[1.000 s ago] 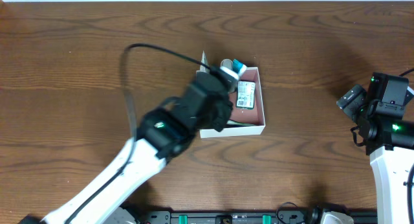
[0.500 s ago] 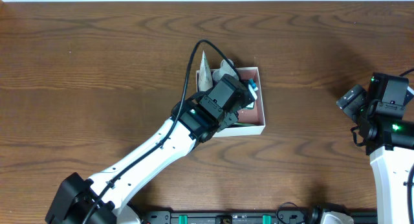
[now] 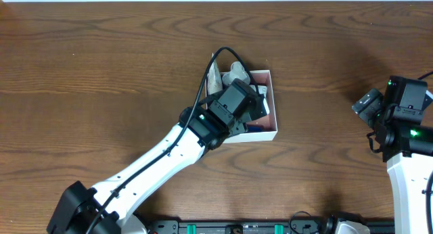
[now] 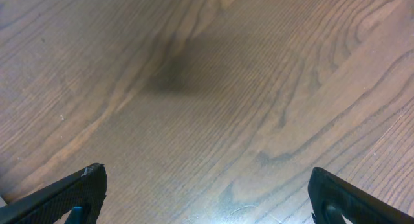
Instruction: Pack container
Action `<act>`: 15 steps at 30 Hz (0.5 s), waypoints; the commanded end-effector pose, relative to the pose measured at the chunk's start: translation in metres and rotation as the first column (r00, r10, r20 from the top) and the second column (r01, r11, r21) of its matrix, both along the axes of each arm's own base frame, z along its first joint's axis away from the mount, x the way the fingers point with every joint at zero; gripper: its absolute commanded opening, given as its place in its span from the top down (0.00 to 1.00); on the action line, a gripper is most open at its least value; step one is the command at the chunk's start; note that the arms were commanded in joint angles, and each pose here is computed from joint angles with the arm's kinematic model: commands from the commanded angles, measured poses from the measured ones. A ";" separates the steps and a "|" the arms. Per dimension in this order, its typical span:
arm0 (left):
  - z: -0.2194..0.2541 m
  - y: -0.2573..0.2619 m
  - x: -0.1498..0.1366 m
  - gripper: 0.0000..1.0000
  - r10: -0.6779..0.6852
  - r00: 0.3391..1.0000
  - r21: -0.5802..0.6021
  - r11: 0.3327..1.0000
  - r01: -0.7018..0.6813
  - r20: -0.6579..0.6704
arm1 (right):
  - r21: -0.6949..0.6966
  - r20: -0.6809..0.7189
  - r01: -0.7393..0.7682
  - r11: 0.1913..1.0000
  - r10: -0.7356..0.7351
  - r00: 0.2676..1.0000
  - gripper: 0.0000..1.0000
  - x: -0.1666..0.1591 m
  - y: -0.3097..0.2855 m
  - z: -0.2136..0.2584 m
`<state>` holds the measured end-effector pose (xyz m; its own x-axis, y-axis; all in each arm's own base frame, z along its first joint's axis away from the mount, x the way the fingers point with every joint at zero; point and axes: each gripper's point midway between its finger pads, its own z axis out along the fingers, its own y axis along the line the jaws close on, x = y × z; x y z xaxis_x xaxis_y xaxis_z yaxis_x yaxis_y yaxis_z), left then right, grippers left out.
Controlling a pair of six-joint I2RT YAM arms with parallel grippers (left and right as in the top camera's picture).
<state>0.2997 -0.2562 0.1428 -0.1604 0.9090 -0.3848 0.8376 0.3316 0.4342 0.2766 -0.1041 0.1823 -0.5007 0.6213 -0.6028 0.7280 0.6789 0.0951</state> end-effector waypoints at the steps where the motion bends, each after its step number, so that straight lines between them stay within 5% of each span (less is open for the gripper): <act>1: 0.032 -0.010 -0.014 0.22 -0.045 0.997 -0.044 0.998 0.048 0.060 | 0.005 0.010 0.022 1.000 -0.022 1.000 0.01 0.000 -0.003 0.002; 6: 0.098 -0.010 -0.049 0.13 0.038 0.995 -0.278 0.961 -0.010 0.096 | 0.005 0.010 0.022 1.000 -0.022 1.000 0.01 0.000 -0.003 0.002; 8: 0.125 0.002 -0.061 0.02 0.125 0.990 -0.406 0.910 -0.087 0.068 | 0.005 0.010 0.022 1.000 -0.022 1.000 0.01 0.000 -0.003 0.002; 15: 0.183 0.056 -0.101 0.02 0.264 0.964 -0.639 0.739 -0.215 -0.019 | 0.005 0.009 0.022 1.000 -0.022 1.000 0.01 0.000 -0.003 0.002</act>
<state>0.2062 -0.2140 0.3107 -0.2058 0.5278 -0.8241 0.7196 0.6523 0.2381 0.2766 -0.1040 0.1824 -0.5005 0.6213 -0.6028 0.7279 0.6790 0.0956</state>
